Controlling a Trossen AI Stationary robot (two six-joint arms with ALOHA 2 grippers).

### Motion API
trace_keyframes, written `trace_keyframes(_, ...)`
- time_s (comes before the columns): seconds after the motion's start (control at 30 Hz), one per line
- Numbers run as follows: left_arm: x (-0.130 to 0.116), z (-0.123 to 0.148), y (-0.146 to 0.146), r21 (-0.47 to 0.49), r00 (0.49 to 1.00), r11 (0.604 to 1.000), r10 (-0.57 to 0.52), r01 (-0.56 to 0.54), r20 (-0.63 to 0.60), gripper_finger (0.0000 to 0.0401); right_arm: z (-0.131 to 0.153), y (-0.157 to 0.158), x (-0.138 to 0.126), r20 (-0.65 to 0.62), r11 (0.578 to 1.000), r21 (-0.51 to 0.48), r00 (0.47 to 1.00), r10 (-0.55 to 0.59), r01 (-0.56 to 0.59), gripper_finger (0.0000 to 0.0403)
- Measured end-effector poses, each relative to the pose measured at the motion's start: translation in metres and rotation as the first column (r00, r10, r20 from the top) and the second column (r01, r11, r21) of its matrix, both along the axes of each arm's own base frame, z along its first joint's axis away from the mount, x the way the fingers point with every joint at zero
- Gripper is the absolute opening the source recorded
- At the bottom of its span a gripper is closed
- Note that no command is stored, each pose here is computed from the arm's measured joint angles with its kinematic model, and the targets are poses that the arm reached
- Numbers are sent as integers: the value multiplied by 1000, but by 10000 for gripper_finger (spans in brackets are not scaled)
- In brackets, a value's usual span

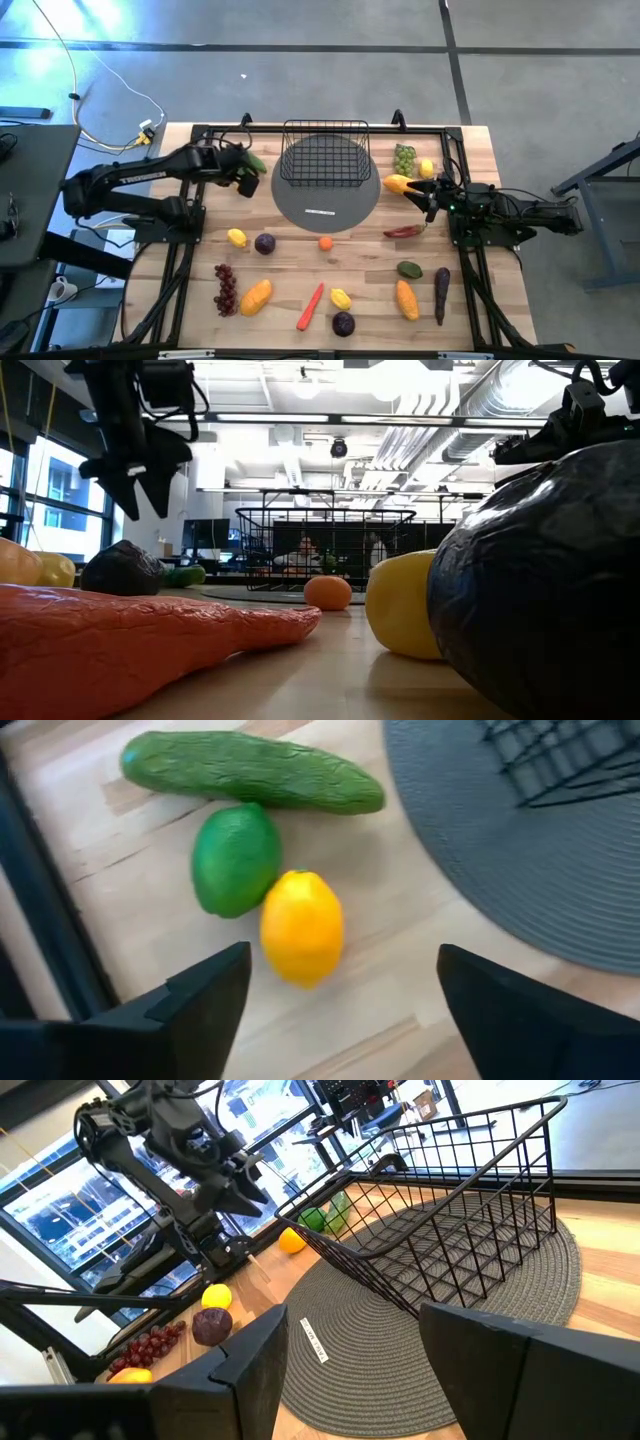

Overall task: Build produce basket
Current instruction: Put the yellow lemon into the basket

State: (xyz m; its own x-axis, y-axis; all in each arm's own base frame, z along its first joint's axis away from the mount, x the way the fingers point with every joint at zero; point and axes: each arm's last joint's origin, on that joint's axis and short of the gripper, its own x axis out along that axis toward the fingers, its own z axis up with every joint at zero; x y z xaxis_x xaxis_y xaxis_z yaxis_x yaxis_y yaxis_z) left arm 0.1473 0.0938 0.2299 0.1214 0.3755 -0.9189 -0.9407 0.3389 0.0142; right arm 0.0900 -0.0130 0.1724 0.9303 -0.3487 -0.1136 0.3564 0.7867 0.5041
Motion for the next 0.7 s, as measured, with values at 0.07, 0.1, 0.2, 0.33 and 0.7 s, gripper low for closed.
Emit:
trace_keyframes(0.07,1,-3,1,-6,1000,1000,17,-17,-26,336,0,0,0,0,1000,0,1000,0,0,209)
trace_keyframes(0.1,2,-5,2,-12,999,1000,24,-24,-39,342,0,0,0,0,1000,0,1000,0,0,209)
trace_keyframes(0.2,5,-11,5,-37,997,999,30,-33,-69,349,0,0,0,0,1000,0,1000,0,0,209)
trace_keyframes(0.33,9,-19,8,-75,994,996,31,-38,-102,349,0,0,0,1,1000,0,1000,1,-1,209)
trace_keyframes(0.7,20,-38,15,-124,984,991,31,-54,-176,349,0,0,0,0,1000,0,1000,0,0,209)
